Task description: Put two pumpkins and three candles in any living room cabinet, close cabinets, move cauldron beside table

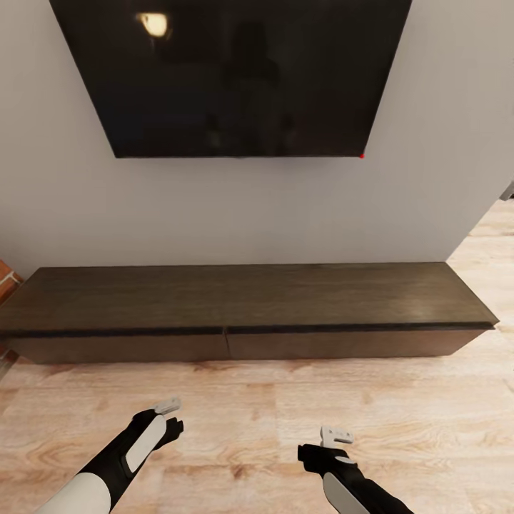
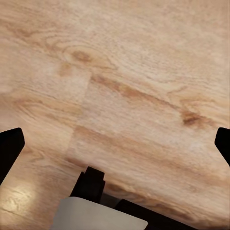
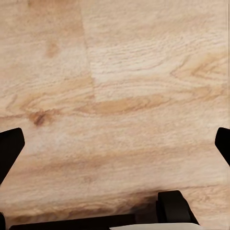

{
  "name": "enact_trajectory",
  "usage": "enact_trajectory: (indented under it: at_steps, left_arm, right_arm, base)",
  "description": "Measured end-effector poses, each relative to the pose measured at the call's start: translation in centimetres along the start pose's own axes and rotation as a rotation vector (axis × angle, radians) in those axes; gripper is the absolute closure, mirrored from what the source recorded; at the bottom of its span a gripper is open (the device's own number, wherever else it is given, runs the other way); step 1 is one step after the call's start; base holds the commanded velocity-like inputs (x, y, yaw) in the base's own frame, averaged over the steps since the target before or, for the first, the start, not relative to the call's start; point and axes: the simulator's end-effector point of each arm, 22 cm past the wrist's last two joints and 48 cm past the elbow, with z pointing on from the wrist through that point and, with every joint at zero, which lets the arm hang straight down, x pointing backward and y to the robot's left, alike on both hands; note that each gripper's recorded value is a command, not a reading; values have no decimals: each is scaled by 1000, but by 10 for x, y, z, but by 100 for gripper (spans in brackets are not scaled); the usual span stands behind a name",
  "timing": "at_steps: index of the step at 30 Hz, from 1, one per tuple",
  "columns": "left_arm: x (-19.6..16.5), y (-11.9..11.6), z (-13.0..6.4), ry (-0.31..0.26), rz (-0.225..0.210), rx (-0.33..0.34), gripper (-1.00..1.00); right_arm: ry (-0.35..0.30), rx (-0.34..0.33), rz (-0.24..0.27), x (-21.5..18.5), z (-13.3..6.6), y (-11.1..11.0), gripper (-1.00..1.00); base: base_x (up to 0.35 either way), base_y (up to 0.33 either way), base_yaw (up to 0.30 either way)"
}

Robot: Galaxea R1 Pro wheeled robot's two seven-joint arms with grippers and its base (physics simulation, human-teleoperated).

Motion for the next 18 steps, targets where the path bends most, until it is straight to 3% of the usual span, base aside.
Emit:
enact_trajectory:
  at_steps: [18]
  left_arm:
    - [0, -1, 0, 1, 0, 2, -100]
  right_arm:
    - [-11, 5, -11, -2, 0, -1, -100]
  base:
    - [1, -27, 0]
